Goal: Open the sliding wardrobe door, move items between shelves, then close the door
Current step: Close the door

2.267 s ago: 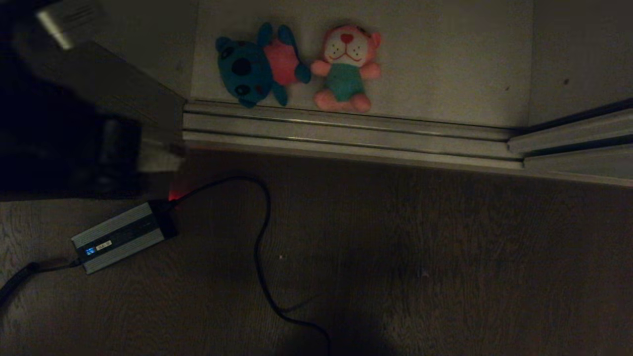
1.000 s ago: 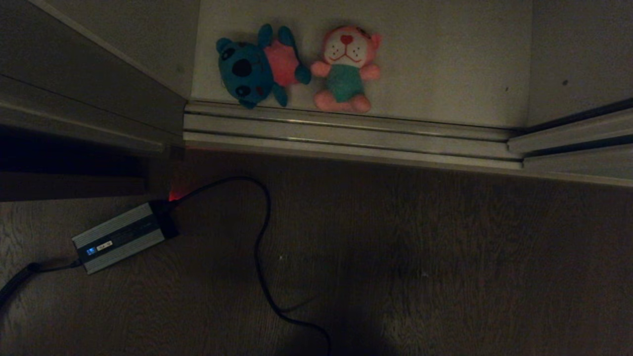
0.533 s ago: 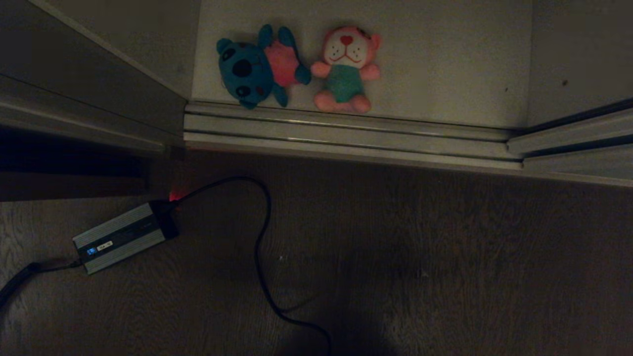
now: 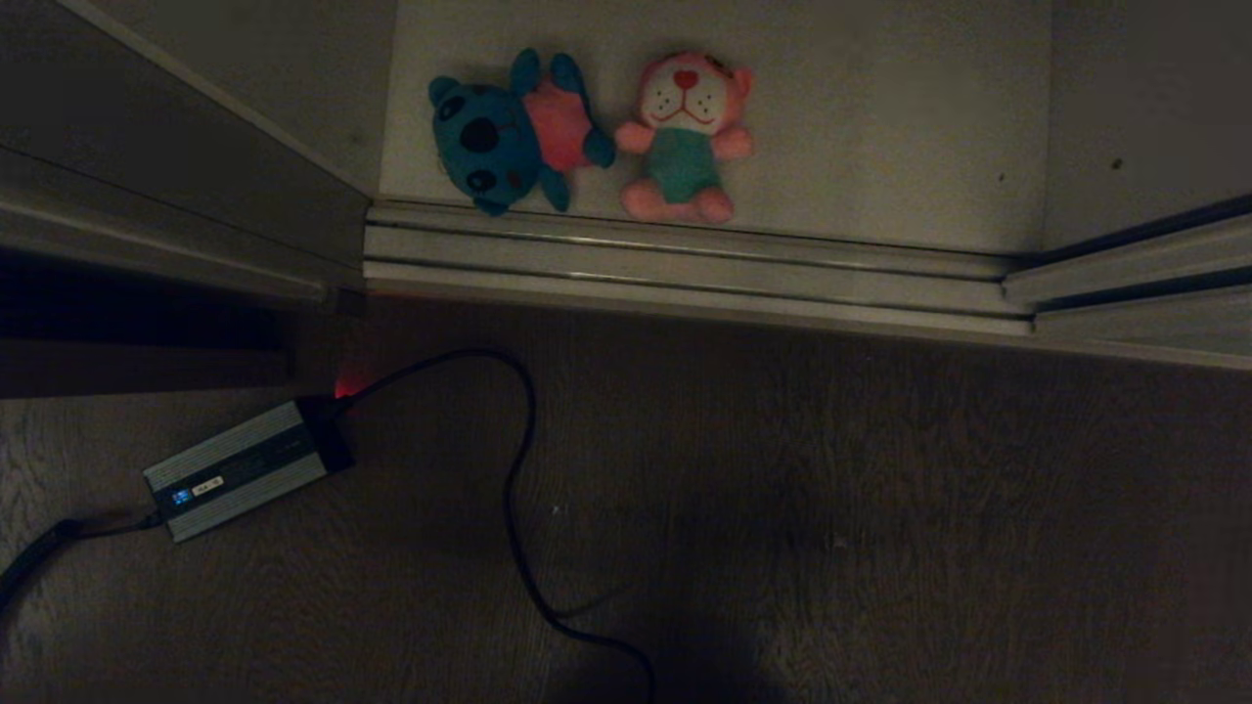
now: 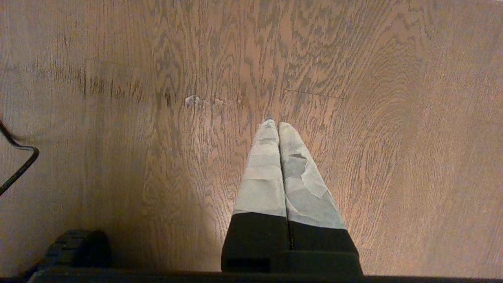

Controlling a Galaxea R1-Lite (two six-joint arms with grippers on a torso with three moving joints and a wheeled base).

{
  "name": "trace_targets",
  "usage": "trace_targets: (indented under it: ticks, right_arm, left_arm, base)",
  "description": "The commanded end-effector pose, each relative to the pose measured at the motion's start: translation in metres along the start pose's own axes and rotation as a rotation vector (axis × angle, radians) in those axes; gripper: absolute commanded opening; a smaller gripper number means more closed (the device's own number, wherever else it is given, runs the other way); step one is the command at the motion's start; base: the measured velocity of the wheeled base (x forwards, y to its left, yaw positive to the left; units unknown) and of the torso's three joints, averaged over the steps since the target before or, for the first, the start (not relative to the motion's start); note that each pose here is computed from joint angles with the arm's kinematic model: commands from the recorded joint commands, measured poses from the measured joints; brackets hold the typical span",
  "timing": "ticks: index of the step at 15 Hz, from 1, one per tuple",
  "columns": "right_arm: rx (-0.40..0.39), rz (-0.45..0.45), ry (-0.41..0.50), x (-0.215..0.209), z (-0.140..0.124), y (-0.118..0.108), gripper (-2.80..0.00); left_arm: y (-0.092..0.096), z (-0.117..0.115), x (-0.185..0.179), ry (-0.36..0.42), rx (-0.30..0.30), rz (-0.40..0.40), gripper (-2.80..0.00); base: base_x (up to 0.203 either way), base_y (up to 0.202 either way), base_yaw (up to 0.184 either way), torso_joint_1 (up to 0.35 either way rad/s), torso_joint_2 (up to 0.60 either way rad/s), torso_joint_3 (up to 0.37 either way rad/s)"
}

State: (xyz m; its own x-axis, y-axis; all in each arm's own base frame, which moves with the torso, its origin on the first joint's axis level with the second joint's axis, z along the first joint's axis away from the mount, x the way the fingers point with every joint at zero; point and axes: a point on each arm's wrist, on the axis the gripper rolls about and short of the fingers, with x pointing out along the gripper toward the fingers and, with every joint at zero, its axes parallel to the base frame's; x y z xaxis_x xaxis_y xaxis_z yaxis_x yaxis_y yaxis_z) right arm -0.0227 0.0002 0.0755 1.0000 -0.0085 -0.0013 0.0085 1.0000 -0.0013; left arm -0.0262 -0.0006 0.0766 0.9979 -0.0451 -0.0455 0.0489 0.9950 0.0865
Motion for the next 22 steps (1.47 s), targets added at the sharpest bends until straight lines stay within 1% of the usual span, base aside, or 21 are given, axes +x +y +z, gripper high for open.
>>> trace_targets:
  ticks: [1,3,6,8,22]
  right_arm:
    - [0.0,0.001,0.005,0.0004,-0.0013,0.0,-2.8]
    - [0.0,-0.001,0.005,0.0004,-0.0013,0.0,-2.8]
    - [0.0,-0.001,0.005,0.0004,-0.0013,0.0,-2.8]
    - [0.0,-0.001,0.005,0.0004,-0.0013,0.0,-2.8]
    - [0.0,-0.001,0.005,0.0004,-0.0013,0.0,-2.8]
  left_arm:
    - [0.0,-0.0001,0.0004,0.007,0.0,0.001,-2.8]
    - [0.0001,-0.0003,0.0006,0.008,0.006,0.002,-2.8]
    - [0.0002,-0.0005,0.0006,0.007,-0.003,0.008,-2.8]
    - [0.0003,0.0002,0.001,-0.008,0.0,0.011,-2.8]
    - [0.0003,-0.0004,0.0019,-0.015,0.008,0.014,-2.8]
  base:
    - [0.0,0.0,0.0,0.0,0.0,0.0]
    - [0.0,0.0,0.0,0.0,0.0,0.0]
    - [0.0,0.0,0.0,0.002,0.0,0.074]
    - [0.0,0.0,0.0,-0.002,0.0,0.178]
    - [0.0,0.0,0.0,0.002,0.0,0.199]
